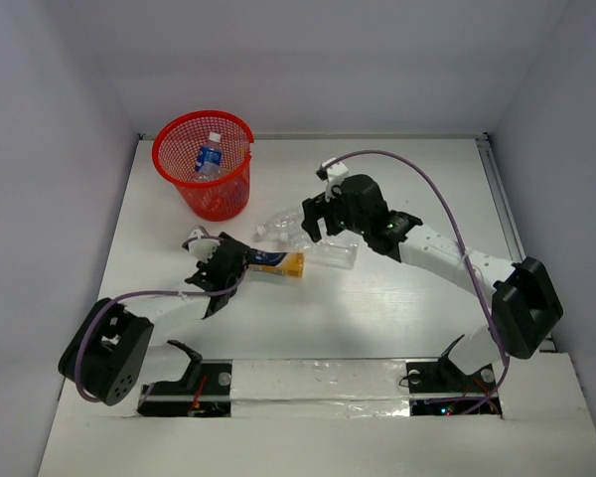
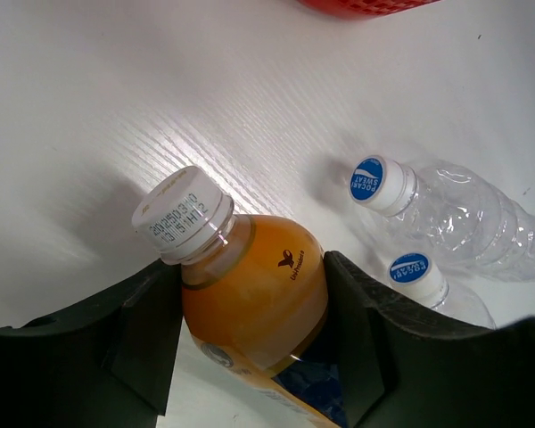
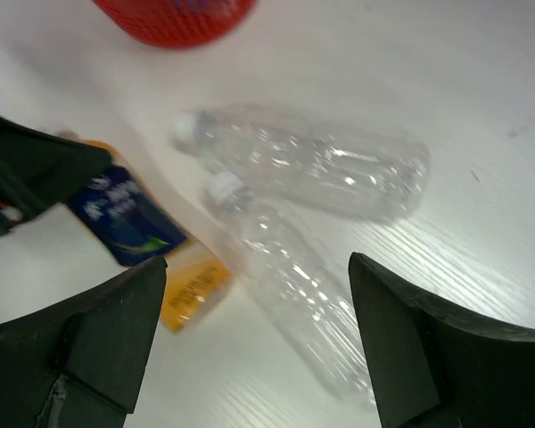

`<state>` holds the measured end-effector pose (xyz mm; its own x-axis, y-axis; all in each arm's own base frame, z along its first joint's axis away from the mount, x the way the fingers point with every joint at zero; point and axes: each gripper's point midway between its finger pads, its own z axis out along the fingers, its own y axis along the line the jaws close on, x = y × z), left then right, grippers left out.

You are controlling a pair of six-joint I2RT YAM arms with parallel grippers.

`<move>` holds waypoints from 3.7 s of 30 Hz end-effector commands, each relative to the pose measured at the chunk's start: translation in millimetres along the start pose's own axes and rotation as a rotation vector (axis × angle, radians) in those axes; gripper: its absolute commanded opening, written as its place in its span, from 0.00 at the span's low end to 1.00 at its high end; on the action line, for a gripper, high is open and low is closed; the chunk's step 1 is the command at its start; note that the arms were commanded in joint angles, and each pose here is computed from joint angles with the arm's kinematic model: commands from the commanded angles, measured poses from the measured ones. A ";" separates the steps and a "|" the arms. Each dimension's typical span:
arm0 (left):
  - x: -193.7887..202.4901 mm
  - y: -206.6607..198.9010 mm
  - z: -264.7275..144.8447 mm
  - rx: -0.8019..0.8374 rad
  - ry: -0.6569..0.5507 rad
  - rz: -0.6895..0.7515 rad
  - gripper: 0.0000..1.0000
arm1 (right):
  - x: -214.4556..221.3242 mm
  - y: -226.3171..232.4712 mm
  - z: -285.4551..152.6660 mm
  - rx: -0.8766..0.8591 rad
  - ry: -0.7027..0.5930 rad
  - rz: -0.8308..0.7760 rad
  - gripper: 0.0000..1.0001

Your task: Put the plastic bottles in the bin

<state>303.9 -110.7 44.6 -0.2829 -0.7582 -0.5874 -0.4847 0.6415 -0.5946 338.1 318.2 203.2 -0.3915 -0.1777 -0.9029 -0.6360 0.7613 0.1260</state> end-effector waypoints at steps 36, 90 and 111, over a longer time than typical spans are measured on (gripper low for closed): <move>-320.6 -183.6 -147.8 0.042 -0.507 0.390 0.35 | 119.8 -0.7 50.6 -0.152 0.486 -0.079 0.92; -334.9 -161.2 -36.0 -0.783 -1.037 0.613 0.57 | 30.0 90.6 -41.9 -0.506 0.111 -0.056 0.65; -379.7 -268.5 -118.0 -0.466 -0.970 0.495 0.99 | 0.2 107.0 -65.2 -0.596 0.009 -0.072 0.64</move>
<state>475.1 -11.7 412.5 -0.1315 0.2312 -0.9640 -0.8457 0.4812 0.2307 231.2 349.1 210.4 -0.4059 -0.2937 -0.8654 -0.8924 0.3317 0.3059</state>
